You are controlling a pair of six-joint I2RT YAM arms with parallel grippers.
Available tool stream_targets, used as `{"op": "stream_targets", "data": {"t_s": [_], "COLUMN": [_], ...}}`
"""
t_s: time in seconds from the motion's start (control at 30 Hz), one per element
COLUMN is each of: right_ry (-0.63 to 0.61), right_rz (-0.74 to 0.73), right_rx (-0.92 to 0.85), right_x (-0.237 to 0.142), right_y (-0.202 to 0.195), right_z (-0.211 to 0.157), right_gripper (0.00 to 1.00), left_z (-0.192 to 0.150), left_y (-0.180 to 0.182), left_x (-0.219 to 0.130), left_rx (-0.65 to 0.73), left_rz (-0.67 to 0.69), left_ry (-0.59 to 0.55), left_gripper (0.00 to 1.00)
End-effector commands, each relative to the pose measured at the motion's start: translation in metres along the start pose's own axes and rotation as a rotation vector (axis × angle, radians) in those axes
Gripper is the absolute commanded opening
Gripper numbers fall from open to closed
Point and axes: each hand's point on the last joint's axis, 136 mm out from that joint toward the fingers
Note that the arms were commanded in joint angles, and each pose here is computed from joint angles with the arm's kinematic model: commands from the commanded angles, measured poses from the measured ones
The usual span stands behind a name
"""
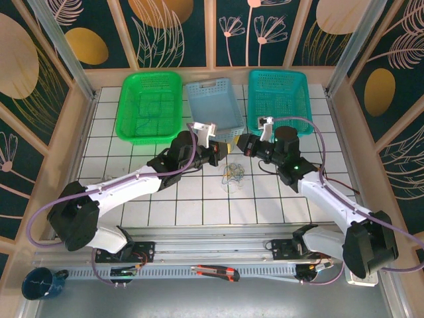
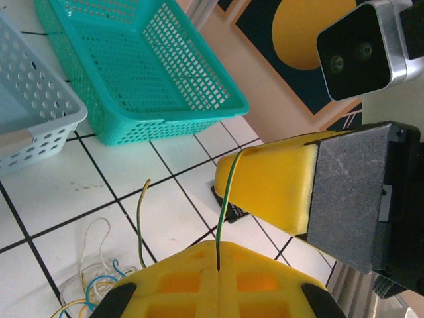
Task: Untangle the cables
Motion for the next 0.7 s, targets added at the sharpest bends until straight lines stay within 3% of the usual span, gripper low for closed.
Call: {"op": "stream_targets", "data": {"t_s": [0.0,0.17,0.4,0.53,0.67], "right_ry": [-0.049,-0.087,-0.193,-0.306,-0.431], "right_rz": [0.031,0.034,-0.001,-0.069,-0.155], "right_rx": [-0.070,-0.097,-0.088,-0.060,0.007], "right_x": [-0.004,-0.004,-0.014,-0.027,-0.043], "right_y": [0.024,0.040,0.041,0.025,-0.008], "right_z": [0.021,0.043,0.091,0.131,0.174], "right_gripper": [0.00,0.00,0.00,0.00,0.00], "left_z": [-0.011,-0.023,-0.033,-0.035,-0.036], "left_y": [-0.004,-0.001,0.008,0.013,0.018], "left_x": [0.003,0.008,0.005,0.000,-0.006], "left_rx": [-0.001,-0.002,0.004,0.010,0.011], "left_rz": [-0.034,-0.041,-0.004,0.023,0.055], "left_ry": [0.020,0.043,0.051,0.046,0.037], "left_gripper": [0.00,0.29,0.53,0.66,0.90]}}
Point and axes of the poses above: each hand's point on the last joint's axis, 136 mm out from that joint toward the fingers, its own x axis out along the fingers, its own y axis along the line the jaws close on, z = x × y, and after that the axes turned 15 degrees about x, right-handed
